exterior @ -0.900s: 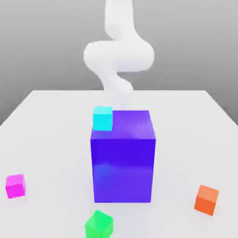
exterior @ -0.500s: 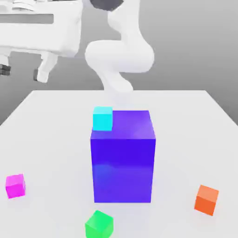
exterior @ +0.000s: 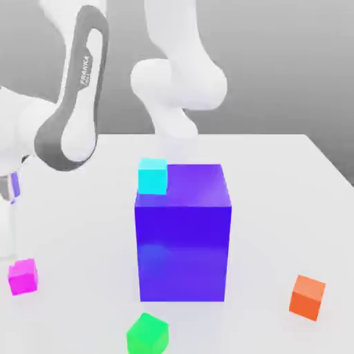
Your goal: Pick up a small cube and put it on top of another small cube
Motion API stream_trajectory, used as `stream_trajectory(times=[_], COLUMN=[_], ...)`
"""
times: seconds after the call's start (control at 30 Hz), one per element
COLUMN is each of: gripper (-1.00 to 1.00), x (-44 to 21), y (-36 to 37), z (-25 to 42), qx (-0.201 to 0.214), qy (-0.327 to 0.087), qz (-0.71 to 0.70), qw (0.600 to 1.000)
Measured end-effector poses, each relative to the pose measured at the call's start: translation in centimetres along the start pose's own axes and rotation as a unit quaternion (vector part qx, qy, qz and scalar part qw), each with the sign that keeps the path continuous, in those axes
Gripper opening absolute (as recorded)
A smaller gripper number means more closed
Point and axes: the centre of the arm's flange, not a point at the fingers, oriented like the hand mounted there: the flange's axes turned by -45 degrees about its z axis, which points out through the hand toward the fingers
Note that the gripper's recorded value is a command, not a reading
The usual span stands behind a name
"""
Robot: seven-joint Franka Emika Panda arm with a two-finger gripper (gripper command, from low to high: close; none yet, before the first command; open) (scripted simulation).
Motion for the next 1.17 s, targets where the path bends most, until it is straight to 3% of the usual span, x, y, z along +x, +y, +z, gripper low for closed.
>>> stream_trajectory(times=[0.1,0.13,0.37,0.57,0.87,1.03,1.07,1.17], gripper=[0.00,-1.00,-1.00,-1.00,-1.00,-1.00,1.00,1.00], x=[-0.1,-0.1,-0.1,-0.8,-16.6,-20.5,-20.7,-20.7], y=[0.2,0.3,0.3,-1.2,-19.4,-21.9,-21.9,-21.9], z=[3.7,4.6,4.6,-1.5,-6.0,-1.5,-0.7,-0.7], qx=[-0.001,-0.001,-0.001,0.000,0.001,0.000,0.000,0.000], qy=[-0.003,-0.003,-0.002,-0.003,-0.004,-0.002,-0.003,-0.003], qz=[0.003,0.003,0.004,-0.003,-0.090,-0.108,-0.108,-0.108], qw=[1.000,1.000,1.000,1.000,0.996,0.994,0.994,0.994])
